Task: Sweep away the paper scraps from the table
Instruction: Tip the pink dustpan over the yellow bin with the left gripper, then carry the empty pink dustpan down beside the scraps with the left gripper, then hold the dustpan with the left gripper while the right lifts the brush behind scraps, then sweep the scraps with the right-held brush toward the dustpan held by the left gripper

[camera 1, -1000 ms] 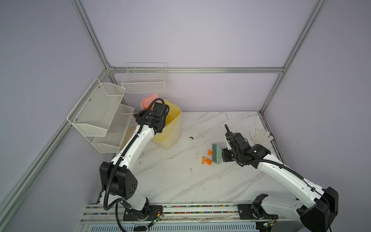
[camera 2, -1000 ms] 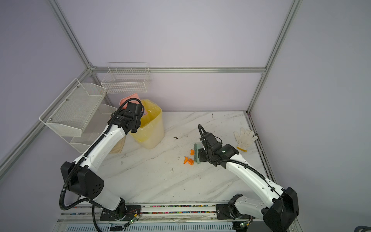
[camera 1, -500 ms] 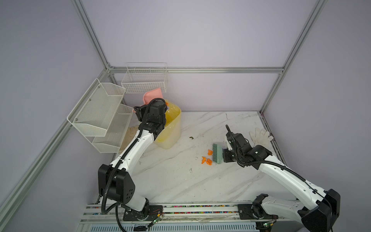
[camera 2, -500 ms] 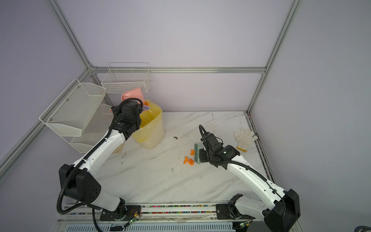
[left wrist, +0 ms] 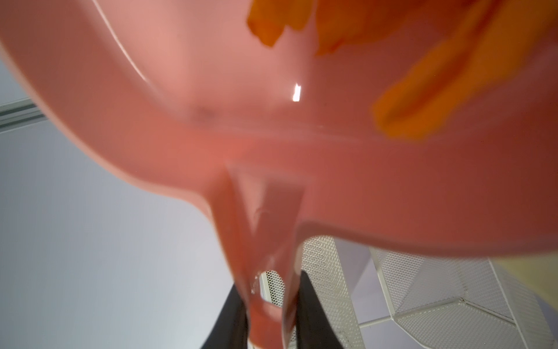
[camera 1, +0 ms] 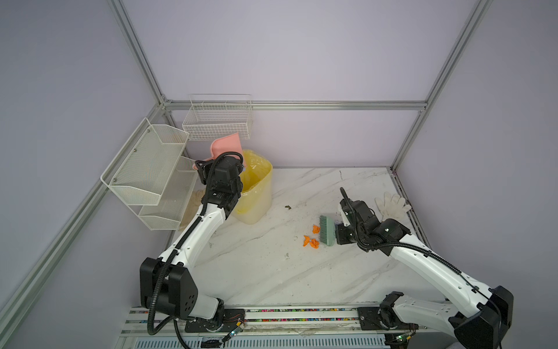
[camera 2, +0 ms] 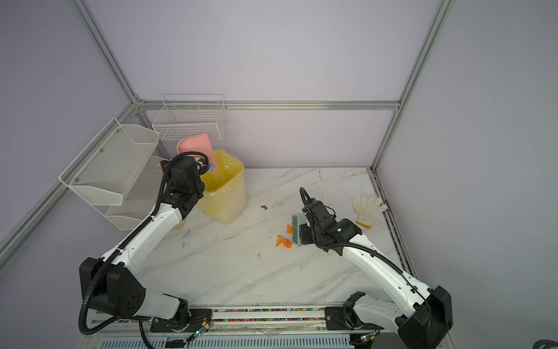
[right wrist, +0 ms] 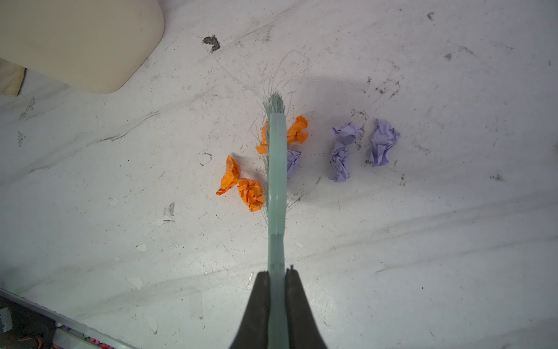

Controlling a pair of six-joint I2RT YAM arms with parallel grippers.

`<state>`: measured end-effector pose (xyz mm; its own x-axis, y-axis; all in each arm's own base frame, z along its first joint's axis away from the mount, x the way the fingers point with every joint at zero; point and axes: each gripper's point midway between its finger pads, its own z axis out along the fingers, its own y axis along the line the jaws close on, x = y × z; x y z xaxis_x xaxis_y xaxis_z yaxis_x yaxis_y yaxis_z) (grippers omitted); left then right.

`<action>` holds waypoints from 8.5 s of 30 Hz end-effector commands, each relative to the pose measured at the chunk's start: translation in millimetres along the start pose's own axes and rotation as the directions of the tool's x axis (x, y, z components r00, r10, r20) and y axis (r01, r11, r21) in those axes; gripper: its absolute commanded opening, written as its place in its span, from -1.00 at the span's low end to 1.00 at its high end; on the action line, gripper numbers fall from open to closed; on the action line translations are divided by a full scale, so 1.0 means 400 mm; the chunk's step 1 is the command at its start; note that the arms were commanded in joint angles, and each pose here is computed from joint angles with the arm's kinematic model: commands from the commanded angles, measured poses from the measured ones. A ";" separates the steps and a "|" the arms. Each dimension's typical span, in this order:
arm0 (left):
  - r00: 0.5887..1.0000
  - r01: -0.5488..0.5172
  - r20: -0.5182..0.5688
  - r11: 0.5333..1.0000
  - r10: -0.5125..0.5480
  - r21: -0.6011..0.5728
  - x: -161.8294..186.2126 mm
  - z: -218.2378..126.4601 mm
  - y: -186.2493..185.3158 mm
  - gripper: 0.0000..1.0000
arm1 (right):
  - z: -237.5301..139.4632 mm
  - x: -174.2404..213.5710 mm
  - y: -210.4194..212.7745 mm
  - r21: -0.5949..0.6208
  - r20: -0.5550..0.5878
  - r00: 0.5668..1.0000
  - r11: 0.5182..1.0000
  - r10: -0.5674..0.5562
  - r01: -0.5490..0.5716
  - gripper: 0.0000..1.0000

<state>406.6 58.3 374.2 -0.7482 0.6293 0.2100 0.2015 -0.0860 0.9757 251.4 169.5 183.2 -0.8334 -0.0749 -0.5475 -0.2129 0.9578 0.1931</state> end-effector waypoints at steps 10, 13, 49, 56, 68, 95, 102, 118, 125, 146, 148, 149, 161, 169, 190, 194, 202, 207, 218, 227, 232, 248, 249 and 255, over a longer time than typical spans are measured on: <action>0.998 -0.003 0.065 1.000 0.004 -0.012 0.015 -0.013 0.039 -0.77 | -0.031 -0.039 0.017 -0.042 0.070 0.997 0.999 -0.013 0.016 -1.00; 0.997 -0.021 0.071 1.000 0.020 0.011 0.009 -0.013 0.028 -0.72 | -0.035 -0.046 0.018 -0.041 0.077 0.997 0.999 -0.022 0.025 -1.00; 0.997 0.036 0.076 0.998 -0.033 -0.043 -0.020 -0.055 0.132 -0.72 | -0.056 -0.062 0.038 -0.089 0.121 0.992 0.995 -0.044 0.055 -1.00; 0.988 0.135 0.084 0.989 -0.130 -0.066 0.006 -0.067 0.182 -0.68 | -0.052 -0.065 0.035 -0.079 0.122 0.992 0.996 -0.033 0.043 -1.00; 0.913 0.331 0.279 0.941 -0.298 -0.076 -0.017 -0.240 0.310 -0.44 | -0.101 -0.117 0.063 -0.127 0.158 0.986 0.992 0.045 -0.025 -1.00; 0.785 0.111 0.460 0.825 -0.414 0.554 -0.313 -0.680 -0.125 -0.73 | -0.088 -0.162 0.017 0.007 0.166 0.980 0.993 0.111 -0.114 -1.00; 0.795 0.047 0.376 0.667 -0.476 0.744 -0.280 -0.743 -0.279 -0.71 | -0.072 -0.173 -0.014 0.073 0.174 0.979 0.990 0.107 -0.121 -1.00; 0.910 0.061 0.152 0.487 -0.386 0.871 -0.173 -0.716 -0.663 -0.66 | -0.080 -0.250 0.002 0.051 0.204 0.977 0.996 0.065 -0.077 -1.00; 0.941 0.032 0.137 0.484 -0.309 0.874 -0.187 -0.706 -0.745 -0.65 | -0.059 -0.260 0.110 -0.169 0.172 0.981 0.984 0.085 -0.056 -1.00; 0.973 -0.012 0.116 0.459 -0.198 0.889 -0.195 -0.661 -0.807 -0.27 | 0.049 -0.147 0.224 -0.257 0.067 0.995 0.965 0.070 -0.051 -1.00; 0.974 -0.012 0.112 0.452 -0.195 0.892 -0.194 -0.658 -0.809 -0.21 | 0.057 -0.135 0.226 -0.261 0.057 0.996 0.964 0.071 -0.054 -1.00; 0.974 -0.009 0.109 0.449 -0.197 0.893 -0.194 -0.656 -0.808 -0.16 | 0.058 -0.132 0.230 -0.265 0.056 0.996 0.963 0.070 -0.052 -1.00; 0.963 0.050 0.032 0.298 -0.266 0.953 -0.178 -0.632 -0.784 0.72 | 0.038 -0.133 0.227 -0.270 0.078 0.995 0.962 0.066 -0.043 -1.00; 0.974 -0.002 0.046 0.194 -0.221 0.981 -0.175 -0.658 -0.815 0.64 | 0.020 -0.141 0.224 -0.265 0.092 0.994 0.964 0.065 -0.039 -1.00; 0.984 0.064 -0.037 0.158 -0.172 0.985 -0.169 -0.606 -0.843 -0.08 | -0.017 -0.155 0.213 -0.254 0.120 0.990 0.966 0.080 -0.047 -1.00; 0.982 0.060 -0.033 0.143 -0.184 0.988 -0.171 -0.614 -0.838 -0.18 | -0.015 -0.153 0.212 -0.253 0.117 0.990 0.966 0.079 -0.047 -1.00; 0.987 0.057 -0.034 0.143 -0.159 0.988 -0.171 -0.615 -0.848 -0.56 | -0.024 -0.153 0.204 -0.243 0.125 0.989 0.969 0.081 -0.049 -1.00; 0.984 0.054 -0.023 0.172 -0.175 0.984 -0.168 -0.612 -0.836 -0.71 | -0.046 -0.158 0.191 -0.226 0.149 0.986 0.973 0.074 -0.039 -1.00; 0.955 0.043 0.010 0.169 -0.297 0.985 -0.165 -0.641 -0.745 -0.71 | -0.122 -0.202 0.026 0.134 0.203 0.979 0.991 -0.008 -0.019 -1.00; 0.964 0.020 0.041 0.226 -0.262 0.974 -0.148 -0.669 -0.668 -0.77 | -0.178 -0.263 -0.094 0.434 0.225 0.967 0.901 -0.124 0.014 -1.00; 0.951 0.005 0.055 0.192 -0.304 0.981 -0.136 -0.711 -0.627 -0.78 | -0.187 -0.285 -0.131 0.493 0.224 0.963 0.870 -0.147 0.018 -1.00; 0.961 -0.084 0.131 0.196 -0.244 0.977 -0.119 -0.832 -0.623 -0.85 | -0.010 -0.228 -0.205 0.552 -0.093 0.963 0.792 -0.252 0.261 -1.00; 0.962 -0.077 0.128 0.209 -0.240 0.975 -0.119 -0.830 -0.619 -0.85 | -0.002 -0.223 -0.206 0.549 -0.110 0.960 0.790 -0.257 0.274 -1.00; 0.965 -0.087 0.141 0.237 -0.220 0.968 -0.117 -0.840 -0.609 -0.85 | 0.028 -0.208 -0.210 0.532 -0.158 0.948 0.785 -0.276 0.317 -1.00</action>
<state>171.0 -200.7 121.8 -0.6514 0.7573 0.0470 0.7558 0.6421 0.1286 345.5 102.8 210.6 -0.8049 -0.3429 -0.4842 -0.1237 0.8951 -0.4284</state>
